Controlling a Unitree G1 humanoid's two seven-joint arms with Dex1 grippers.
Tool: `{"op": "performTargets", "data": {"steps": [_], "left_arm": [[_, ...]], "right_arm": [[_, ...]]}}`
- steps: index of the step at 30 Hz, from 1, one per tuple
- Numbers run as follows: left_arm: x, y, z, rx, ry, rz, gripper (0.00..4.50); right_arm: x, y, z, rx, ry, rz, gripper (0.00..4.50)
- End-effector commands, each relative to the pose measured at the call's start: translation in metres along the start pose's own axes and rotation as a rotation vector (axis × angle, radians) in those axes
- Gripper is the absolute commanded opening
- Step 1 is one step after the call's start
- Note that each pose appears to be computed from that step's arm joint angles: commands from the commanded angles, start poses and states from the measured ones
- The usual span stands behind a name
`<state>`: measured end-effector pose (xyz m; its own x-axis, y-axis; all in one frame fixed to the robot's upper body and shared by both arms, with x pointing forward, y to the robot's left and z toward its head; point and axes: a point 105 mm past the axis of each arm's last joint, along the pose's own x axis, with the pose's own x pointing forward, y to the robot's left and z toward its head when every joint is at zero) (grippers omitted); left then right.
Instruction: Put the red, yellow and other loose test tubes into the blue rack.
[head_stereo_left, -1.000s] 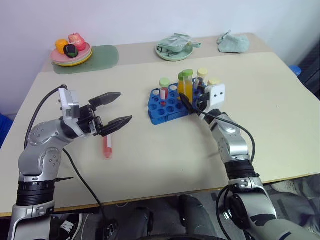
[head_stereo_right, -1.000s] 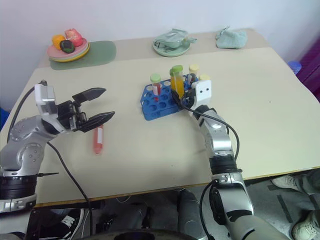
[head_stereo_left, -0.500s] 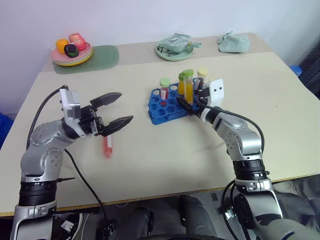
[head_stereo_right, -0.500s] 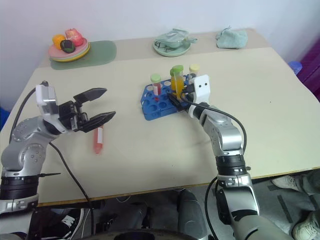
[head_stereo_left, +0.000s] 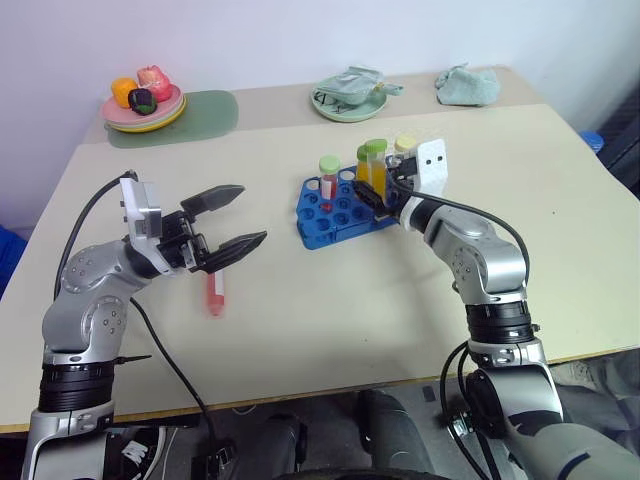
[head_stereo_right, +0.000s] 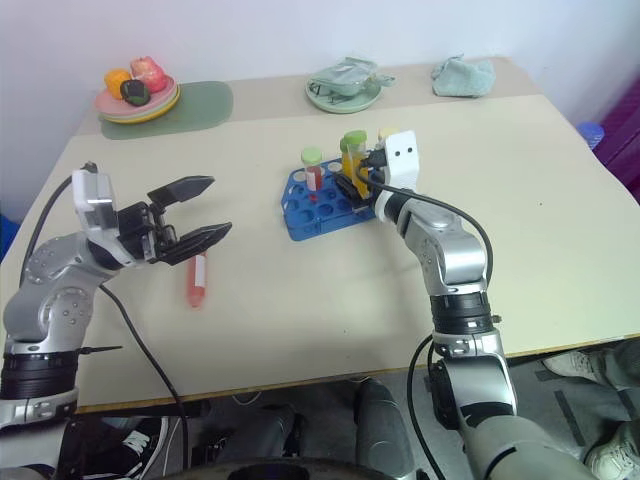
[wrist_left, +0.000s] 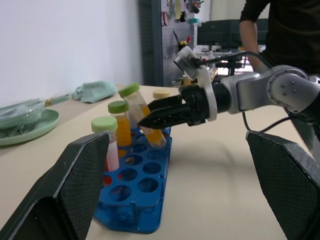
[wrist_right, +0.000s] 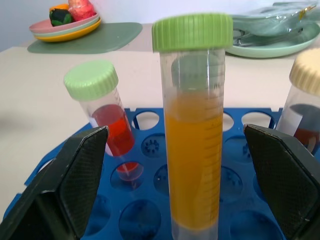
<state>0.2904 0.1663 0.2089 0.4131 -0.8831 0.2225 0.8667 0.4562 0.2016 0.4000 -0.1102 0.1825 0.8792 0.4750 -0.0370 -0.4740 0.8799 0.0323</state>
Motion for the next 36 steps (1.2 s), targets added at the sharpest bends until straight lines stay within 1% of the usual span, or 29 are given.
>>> {"op": "performTargets", "data": {"steps": [1,5,9,10,12,23,24,25,26,32,36], "left_arm": [[-0.0006,-0.0021,0.0077,0.034,-0.018,-0.001,4.50],[-0.0011,-0.0025,0.0073,0.034,-0.017,0.000,4.50],[-0.0012,-0.0028,0.0073,0.033,-0.019,0.002,4.50],[-0.0012,-0.0029,0.0074,0.033,-0.019,0.002,4.50],[-0.0012,-0.0031,0.0074,0.033,-0.019,0.002,4.50],[-0.0015,-0.0033,0.0075,0.033,-0.015,0.003,4.50],[-0.0015,-0.0032,0.0077,0.034,-0.015,0.003,4.50],[-0.0015,-0.0031,0.0079,0.034,-0.016,0.003,4.50],[-0.0015,-0.0030,0.0079,0.034,-0.015,0.004,4.50],[-0.0018,-0.0032,0.0079,0.032,-0.013,0.004,4.50],[-0.0021,-0.0032,0.0079,0.033,-0.010,0.003,4.50]], "right_arm": [[0.0005,-0.0010,0.0148,-0.010,-0.038,-0.005,4.42],[0.0009,-0.0022,0.0139,-0.026,-0.032,-0.011,4.42],[0.0011,-0.0043,0.0130,-0.028,-0.032,-0.026,3.37],[0.0011,-0.0047,0.0133,-0.022,-0.035,-0.028,2.88],[0.0016,-0.0048,0.0129,-0.037,-0.032,-0.030,2.05],[0.0019,-0.0051,0.0139,-0.035,-0.040,-0.033,2.05],[0.0019,-0.0048,0.0139,-0.031,-0.041,-0.031,1.49],[0.0019,-0.0046,0.0142,-0.035,-0.042,-0.030,1.12],[0.0019,-0.0047,0.0140,-0.037,-0.040,-0.031,0.86],[0.0015,-0.0044,0.0137,-0.048,-0.043,-0.032,0.86],[-0.0012,-0.0037,0.0204,-0.037,-0.089,-0.021,0.86]]}}
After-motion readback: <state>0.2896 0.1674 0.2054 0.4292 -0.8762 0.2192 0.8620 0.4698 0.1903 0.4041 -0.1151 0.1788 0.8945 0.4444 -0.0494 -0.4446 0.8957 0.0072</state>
